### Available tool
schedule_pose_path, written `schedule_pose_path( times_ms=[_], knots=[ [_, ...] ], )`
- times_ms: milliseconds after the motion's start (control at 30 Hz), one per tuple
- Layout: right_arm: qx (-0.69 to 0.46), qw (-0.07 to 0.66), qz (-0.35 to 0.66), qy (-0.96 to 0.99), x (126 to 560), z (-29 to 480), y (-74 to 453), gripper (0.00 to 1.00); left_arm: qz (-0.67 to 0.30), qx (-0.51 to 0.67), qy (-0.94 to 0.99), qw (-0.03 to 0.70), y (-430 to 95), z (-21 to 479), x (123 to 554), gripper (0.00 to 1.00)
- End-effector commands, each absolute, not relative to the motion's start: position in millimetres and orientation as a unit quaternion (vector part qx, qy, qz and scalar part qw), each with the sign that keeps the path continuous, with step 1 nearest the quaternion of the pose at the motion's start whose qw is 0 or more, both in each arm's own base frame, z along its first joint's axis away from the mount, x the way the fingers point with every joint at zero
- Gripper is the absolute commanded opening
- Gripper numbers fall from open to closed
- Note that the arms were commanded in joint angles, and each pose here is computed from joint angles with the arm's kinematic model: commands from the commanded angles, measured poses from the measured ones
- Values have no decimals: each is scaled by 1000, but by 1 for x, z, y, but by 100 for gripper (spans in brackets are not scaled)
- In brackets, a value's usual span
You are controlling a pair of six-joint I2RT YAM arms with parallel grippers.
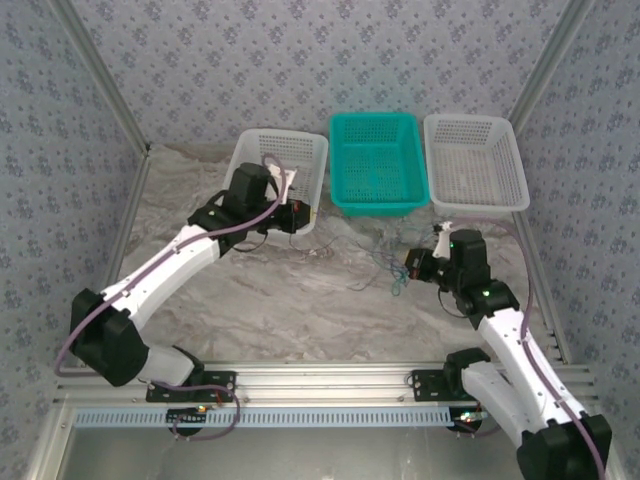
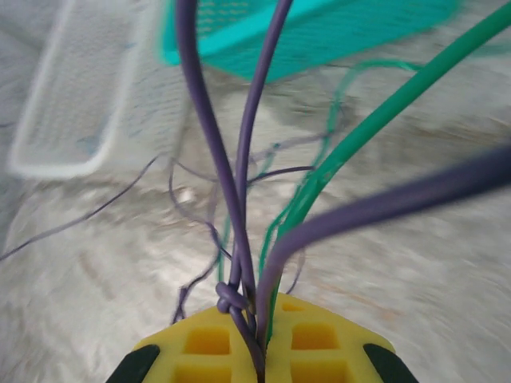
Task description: Untangle the cables
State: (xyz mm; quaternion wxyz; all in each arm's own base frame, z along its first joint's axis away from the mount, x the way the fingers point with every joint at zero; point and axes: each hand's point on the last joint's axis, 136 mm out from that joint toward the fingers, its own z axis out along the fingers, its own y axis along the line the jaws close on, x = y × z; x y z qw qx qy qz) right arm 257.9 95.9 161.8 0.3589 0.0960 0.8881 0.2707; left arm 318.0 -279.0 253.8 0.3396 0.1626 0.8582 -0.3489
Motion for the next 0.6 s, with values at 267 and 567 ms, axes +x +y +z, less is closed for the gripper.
schedule_pose_path(
  times_ms=[267, 567],
  knots=[
    [361, 281, 232, 858, 236, 96, 15, 0, -389, 99, 797, 451, -229, 342, 315, 0],
    [459, 244, 170, 837, 213, 60, -17, 0, -329, 90, 712, 614, -172, 476, 301, 0]
  ],
)
